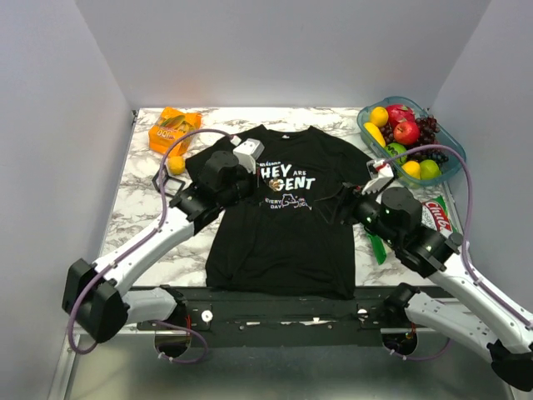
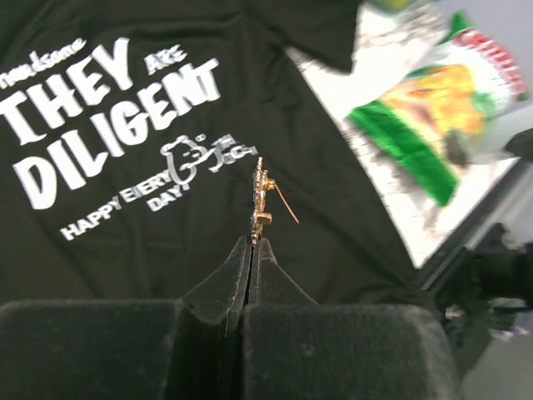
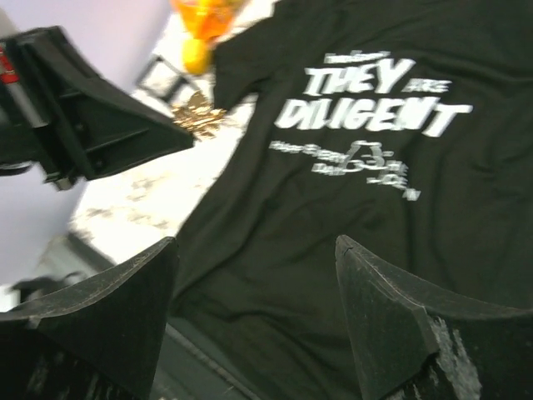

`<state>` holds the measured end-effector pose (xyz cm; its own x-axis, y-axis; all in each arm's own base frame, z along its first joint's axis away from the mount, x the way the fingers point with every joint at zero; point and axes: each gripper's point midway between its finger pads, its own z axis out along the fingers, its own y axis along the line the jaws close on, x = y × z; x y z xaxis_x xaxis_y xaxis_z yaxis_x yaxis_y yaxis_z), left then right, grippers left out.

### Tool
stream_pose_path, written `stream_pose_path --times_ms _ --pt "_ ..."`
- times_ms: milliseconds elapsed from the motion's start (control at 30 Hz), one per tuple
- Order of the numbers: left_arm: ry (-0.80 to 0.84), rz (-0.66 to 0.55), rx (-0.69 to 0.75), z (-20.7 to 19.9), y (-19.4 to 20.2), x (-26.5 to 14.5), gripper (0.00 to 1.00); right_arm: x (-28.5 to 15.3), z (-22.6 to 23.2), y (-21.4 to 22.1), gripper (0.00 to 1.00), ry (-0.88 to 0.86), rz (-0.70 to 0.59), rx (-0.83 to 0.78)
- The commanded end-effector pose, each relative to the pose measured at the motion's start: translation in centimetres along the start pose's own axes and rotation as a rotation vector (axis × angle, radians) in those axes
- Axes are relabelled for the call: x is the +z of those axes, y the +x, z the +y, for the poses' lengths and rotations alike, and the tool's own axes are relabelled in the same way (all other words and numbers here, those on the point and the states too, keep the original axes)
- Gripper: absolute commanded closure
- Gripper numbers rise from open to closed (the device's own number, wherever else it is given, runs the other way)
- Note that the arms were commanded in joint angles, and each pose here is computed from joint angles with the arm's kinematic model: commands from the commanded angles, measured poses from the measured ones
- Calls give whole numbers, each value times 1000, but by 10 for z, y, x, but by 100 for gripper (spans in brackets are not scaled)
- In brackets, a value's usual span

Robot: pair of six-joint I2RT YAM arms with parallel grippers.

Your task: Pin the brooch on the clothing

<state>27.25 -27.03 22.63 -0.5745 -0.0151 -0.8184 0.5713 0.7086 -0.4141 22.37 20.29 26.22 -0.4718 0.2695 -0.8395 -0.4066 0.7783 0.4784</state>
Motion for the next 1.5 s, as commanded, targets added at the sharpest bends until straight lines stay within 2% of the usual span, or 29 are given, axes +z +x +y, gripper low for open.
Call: stream_pose_path --times_ms 0,67,100,167,200,267,300,367,500,567,733,933,1167,1467 --pt "-120 170 49 32 23 23 100 21 -54 2 20 222 34 -71" --pt "-141 216 53 37 26 33 100 37 -69 8 21 268 78 -90" --pt "-149 206 61 37 15 39 100 42 -77 3 22 287 71 -88" --pt "-176 267 73 47 25 56 100 58 -89 6 23 314 104 -89" --pt "-178 250 86 45 12 62 100 65 -96 2 24 319 103 -75" --pt "-203 300 96 56 20 78 100 81 -108 2 28 349 127 -74" --pt "-201 291 102 55 11 84 100 86 -113 0 28 371 127 -82" --pt "-213 333 101 63 21 100 100 98 -116 2 31 375 156 -108" --pt "-229 340 106 67 11 126 100 133 -124 18 34 369 238 -116" --pt "-263 378 101 79 22 138 100 142 -130 22 35 384 255 -117" --pt "-312 379 97 91 20 161 100 165 -149 39 37 443 304 -113" --pt "-404 390 123 111 19 169 100 175 -147 48 38 413 321 -89" --pt "-420 433 115 117 26 177 100 194 -130 68 41 289 369 -28" --pt "-427 435 52 121 39 175 100 213 -132 87 48 267 411 9"
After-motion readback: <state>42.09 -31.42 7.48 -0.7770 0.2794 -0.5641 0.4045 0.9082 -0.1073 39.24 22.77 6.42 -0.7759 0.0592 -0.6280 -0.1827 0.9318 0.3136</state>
